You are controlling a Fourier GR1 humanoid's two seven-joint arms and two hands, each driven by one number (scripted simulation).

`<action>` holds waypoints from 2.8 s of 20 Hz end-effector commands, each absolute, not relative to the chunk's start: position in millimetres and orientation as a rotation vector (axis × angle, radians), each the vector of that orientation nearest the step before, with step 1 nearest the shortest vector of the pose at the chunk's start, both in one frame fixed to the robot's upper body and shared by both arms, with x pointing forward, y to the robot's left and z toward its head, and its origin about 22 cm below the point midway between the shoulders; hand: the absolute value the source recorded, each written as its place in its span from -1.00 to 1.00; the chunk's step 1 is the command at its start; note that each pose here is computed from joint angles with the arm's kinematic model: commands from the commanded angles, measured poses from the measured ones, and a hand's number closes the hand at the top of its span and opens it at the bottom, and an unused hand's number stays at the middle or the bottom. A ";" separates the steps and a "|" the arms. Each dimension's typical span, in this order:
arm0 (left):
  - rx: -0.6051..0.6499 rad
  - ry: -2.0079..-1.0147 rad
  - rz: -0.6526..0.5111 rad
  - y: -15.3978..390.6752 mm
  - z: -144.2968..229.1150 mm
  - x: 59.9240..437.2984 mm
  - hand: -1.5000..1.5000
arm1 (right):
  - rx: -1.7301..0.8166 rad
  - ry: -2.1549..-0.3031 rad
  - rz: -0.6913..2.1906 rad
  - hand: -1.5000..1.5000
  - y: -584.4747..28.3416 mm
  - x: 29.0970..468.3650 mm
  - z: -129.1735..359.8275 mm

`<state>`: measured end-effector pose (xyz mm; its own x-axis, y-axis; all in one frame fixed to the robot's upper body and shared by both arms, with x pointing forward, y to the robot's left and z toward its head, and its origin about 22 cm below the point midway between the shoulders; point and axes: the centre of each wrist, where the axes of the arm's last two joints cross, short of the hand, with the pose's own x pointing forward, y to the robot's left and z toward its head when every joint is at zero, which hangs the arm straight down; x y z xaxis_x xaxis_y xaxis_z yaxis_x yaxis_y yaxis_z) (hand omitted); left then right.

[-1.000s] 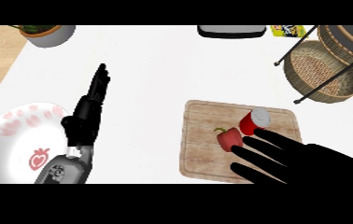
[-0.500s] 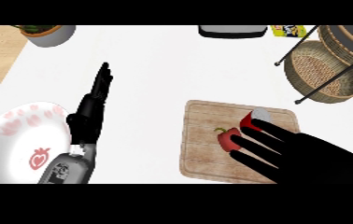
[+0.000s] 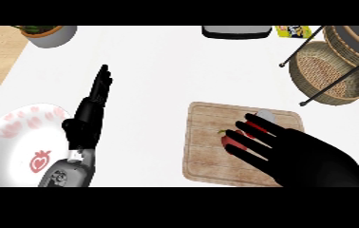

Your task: Pick the bell pepper from the cutting board and place it in the tiered basket

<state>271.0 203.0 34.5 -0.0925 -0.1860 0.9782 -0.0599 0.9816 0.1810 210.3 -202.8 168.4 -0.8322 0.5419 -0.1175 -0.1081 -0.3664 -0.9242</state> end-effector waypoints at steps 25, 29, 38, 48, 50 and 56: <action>0.211 -1.650 -0.110 201.9 32.3 267.9 0.00 | -0.486 -1.391 2.207 -1.00 -202.3 253.7 98.4; 0.195 -1.644 -0.126 205.2 51.0 260.5 0.00 | -0.480 -1.368 2.182 -1.00 -195.6 264.0 109.5; 0.182 -1.661 -0.091 197.7 32.8 289.1 0.00 | -0.506 -1.322 2.211 -1.00 -171.7 259.1 84.5; 0.181 -1.657 -0.102 199.5 23.9 283.1 0.00 | -0.473 -1.347 2.192 -1.00 -158.0 265.7 53.4; 0.196 -1.674 -0.117 194.3 25.4 275.0 0.00 | -0.476 -1.324 2.178 -1.00 -161.0 274.2 57.1; 0.202 -1.662 -0.112 200.8 45.4 287.7 0.00 | -0.432 -1.344 2.149 -1.00 -176.3 260.9 52.0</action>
